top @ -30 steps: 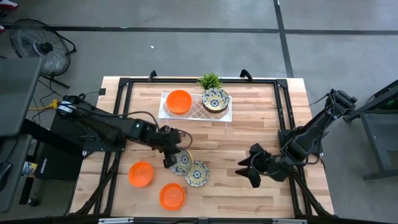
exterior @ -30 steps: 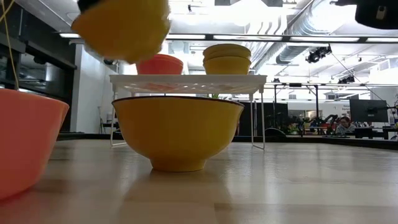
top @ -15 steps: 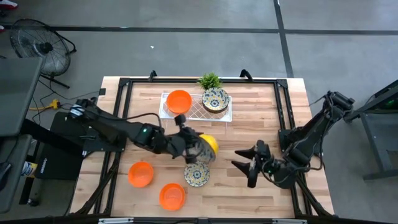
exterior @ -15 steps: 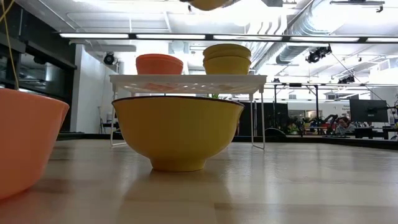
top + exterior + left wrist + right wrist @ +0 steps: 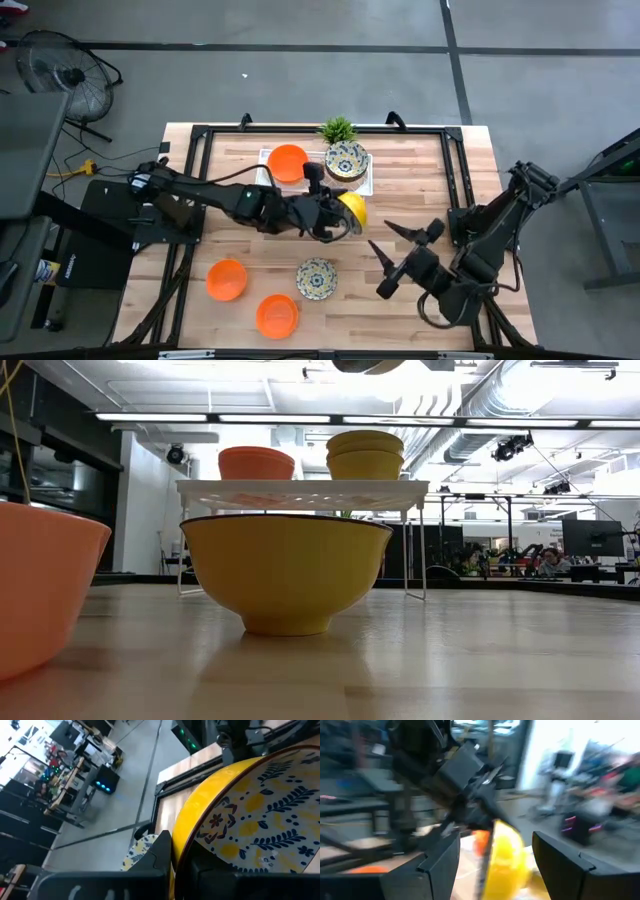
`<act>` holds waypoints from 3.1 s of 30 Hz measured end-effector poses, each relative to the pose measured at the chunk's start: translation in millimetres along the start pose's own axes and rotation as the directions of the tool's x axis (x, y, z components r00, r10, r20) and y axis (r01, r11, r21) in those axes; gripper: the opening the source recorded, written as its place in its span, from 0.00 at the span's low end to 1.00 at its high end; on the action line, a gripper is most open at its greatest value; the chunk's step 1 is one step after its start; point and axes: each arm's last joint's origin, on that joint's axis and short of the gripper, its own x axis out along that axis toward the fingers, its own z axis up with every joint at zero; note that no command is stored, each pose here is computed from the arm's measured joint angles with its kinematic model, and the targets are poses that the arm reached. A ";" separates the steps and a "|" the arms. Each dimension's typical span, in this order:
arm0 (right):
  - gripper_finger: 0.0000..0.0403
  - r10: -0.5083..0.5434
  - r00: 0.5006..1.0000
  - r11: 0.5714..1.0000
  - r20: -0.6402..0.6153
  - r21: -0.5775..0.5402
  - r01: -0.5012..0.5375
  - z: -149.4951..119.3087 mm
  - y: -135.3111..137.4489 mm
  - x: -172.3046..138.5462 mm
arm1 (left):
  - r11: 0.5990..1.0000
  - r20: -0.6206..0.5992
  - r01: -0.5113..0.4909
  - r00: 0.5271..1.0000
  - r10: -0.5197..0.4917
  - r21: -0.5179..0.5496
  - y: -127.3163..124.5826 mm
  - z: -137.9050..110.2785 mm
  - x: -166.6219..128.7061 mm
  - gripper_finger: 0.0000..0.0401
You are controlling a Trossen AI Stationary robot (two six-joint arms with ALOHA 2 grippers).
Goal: Pick & Place Mini bowls
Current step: Stack the yellow bowl on the yellow bowl on the shelf
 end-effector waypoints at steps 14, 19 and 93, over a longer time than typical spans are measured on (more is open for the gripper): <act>0.59 -0.111 0.994 0.989 -0.002 -0.096 0.111 -25.1 24.2 28.6 | 0.980 0.057 -0.142 0.987 0.151 -0.136 80.6 20.0 3.4 0.01; 0.59 -0.162 0.987 0.975 -0.006 -0.153 0.159 -21.6 16.9 45.7 | 0.985 0.059 -0.146 0.987 0.151 -0.088 82.5 20.4 2.8 0.01; 0.59 -0.385 0.922 0.915 -0.032 -0.146 0.377 15.3 -49.7 119.6 | 0.995 0.229 -0.080 0.969 0.089 -0.051 118.0 21.2 -16.5 0.01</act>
